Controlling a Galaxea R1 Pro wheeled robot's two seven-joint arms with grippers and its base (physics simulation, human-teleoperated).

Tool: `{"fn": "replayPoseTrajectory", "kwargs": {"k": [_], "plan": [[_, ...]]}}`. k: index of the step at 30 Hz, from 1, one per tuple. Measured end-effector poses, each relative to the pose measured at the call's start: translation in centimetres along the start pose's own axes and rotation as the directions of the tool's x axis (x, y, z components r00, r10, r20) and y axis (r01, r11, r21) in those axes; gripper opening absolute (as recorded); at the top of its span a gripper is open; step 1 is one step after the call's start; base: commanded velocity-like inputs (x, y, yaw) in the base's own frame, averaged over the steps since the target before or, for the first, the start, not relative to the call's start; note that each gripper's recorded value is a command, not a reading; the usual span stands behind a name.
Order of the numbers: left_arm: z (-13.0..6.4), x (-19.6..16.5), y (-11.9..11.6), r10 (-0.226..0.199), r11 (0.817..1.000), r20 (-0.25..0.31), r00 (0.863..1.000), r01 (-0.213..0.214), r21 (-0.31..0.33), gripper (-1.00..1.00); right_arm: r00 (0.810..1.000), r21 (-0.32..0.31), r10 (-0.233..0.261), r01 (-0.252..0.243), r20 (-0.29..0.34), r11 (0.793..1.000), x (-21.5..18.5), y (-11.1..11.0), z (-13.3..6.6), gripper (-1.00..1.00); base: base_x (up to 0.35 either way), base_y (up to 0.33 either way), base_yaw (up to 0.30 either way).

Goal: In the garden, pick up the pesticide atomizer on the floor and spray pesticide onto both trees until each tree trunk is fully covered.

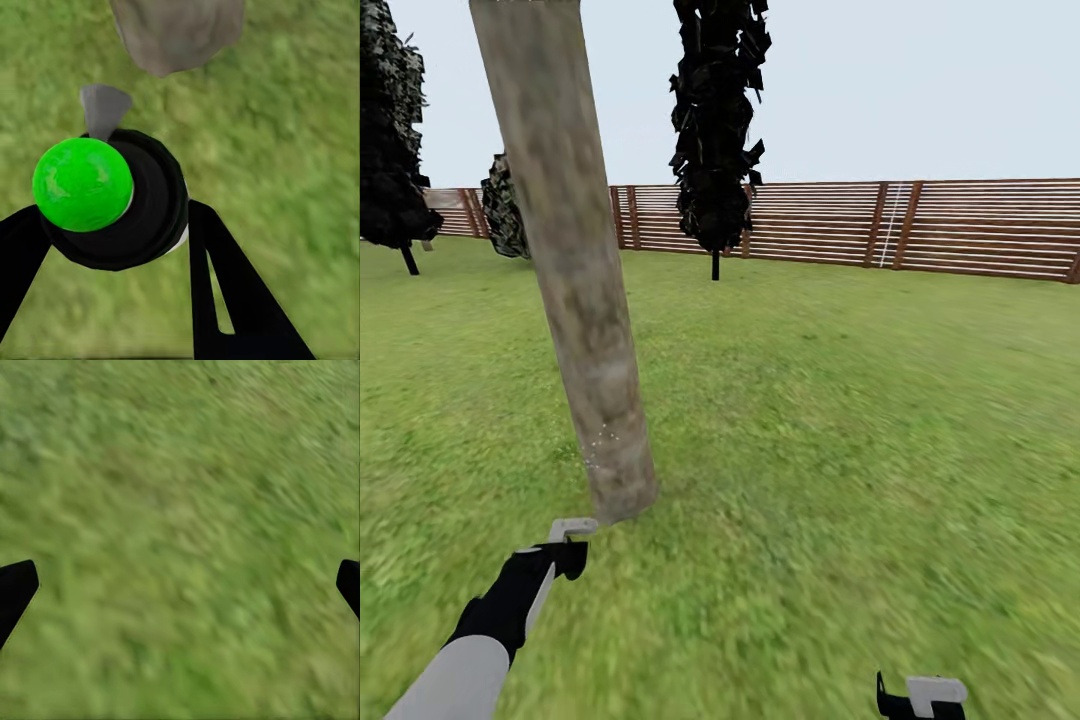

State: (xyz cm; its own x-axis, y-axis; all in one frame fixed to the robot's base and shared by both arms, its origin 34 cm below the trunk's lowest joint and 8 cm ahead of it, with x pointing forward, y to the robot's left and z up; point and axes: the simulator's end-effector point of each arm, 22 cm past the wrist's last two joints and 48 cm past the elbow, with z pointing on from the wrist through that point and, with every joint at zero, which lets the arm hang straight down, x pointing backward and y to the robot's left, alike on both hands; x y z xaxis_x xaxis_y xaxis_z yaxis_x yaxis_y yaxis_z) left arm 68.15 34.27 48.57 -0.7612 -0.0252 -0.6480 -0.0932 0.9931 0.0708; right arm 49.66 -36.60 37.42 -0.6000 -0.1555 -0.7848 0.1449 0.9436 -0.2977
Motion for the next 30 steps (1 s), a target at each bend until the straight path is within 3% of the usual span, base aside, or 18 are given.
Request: {"fn": "replayPoseTrajectory", "kwargs": {"k": [3,6,9,11,13,14,15,18,21,24,28,30], "plan": [[-0.1,-1.7,-1.1,-0.009,1.0,0.015,1.0,0.009,0.014,-1.0,1.0,0.0,0.0,0.0,0.0,1.0,0.0,0.0,0.0,1.0,-0.002,0.0,0.266],[-0.5,-4.2,-3.8,-0.026,0.998,0.0,1.0,0.026,0.052,-1.0,1.0,0.0,0.0,0.0,0.0,1.0,0.0,0.0,0.0,1.0,0.0,0.0,0.276],[-0.7,-5.6,-4.3,-0.024,0.998,0.004,1.0,0.023,0.057,-1.0,1.0,0.001,0.0,0.0,0.0,1.0,0.0,-0.1,0.0,1.0,0.0,0.0,0.277],[-0.8,-6.5,-3.5,-0.022,0.999,0.013,1.0,0.022,0.047,-1.0,1.0,0.001,-0.001,0.001,0.0,1.0,0.0,-0.1,0.0,1.0,0.0,0.0,0.268],[-1.0,-7.8,0.0,-0.014,1.0,0.029,0.999,0.015,0.0,-1.0,1.0,0.001,-0.001,0.001,0.0,1.0,0.0,-0.1,0.0,1.0,0.0,0.0,0.091],[-1.1,-8.0,3.4,-0.021,0.999,0.024,0.999,0.022,-0.039,-1.0,1.0,0.001,-0.001,0.001,0.0,1.0,0.0,-0.1,0.0,1.0,0.0,0.0,0.016],[-1.2,-7.9,4.0,-0.023,0.999,0.015,1.0,0.023,-0.044,-1.0,1.0,0.001,-0.001,0.001,0.0,1.0,0.0,-0.1,0.0,1.0,0.0,0.0,0.01],[-1.1,-7.8,1.7,-0.024,1.0,0.009,1.0,0.024,-0.009,-1.0,1.0,0.002,-0.001,0.001,0.0,1.0,0.0,-0.1,0.0,1.0,0.0,0.0,0.004],[-1.3,-8.5,-5.1,0.036,0.997,0.017,0.999,-0.038,0.073,-1.0,1.0,0.002,-0.001,0.001,0.0,1.0,0.0,-0.1,0.0,1.0,0.0,0.0,0.0],[-1.9,-10.3,-7.5,0.062,0.993,0.033,0.998,-0.065,0.1,-1.0,1.0,0.002,-0.001,0.001,0.0,1.0,0.0,-0.1,0.0,1.0,0.0,0.0,0.0],[-2.2,-11.2,-7.5,0.067,0.993,0.026,0.997,-0.069,0.097,-1.0,1.0,0.001,-0.001,0.001,0.0,1.0,0.0,-0.1,0.0,1.0,0.0,0.0,0.0],[-2.2,-11.9,-5.1,0.064,0.996,0.032,0.997,-0.066,0.063,-1.0,1.0,0.001,-0.001,0.001,0.001,1.0,0.0,-0.1,0.0,1.0,0.0,0.0,0.0]]}}
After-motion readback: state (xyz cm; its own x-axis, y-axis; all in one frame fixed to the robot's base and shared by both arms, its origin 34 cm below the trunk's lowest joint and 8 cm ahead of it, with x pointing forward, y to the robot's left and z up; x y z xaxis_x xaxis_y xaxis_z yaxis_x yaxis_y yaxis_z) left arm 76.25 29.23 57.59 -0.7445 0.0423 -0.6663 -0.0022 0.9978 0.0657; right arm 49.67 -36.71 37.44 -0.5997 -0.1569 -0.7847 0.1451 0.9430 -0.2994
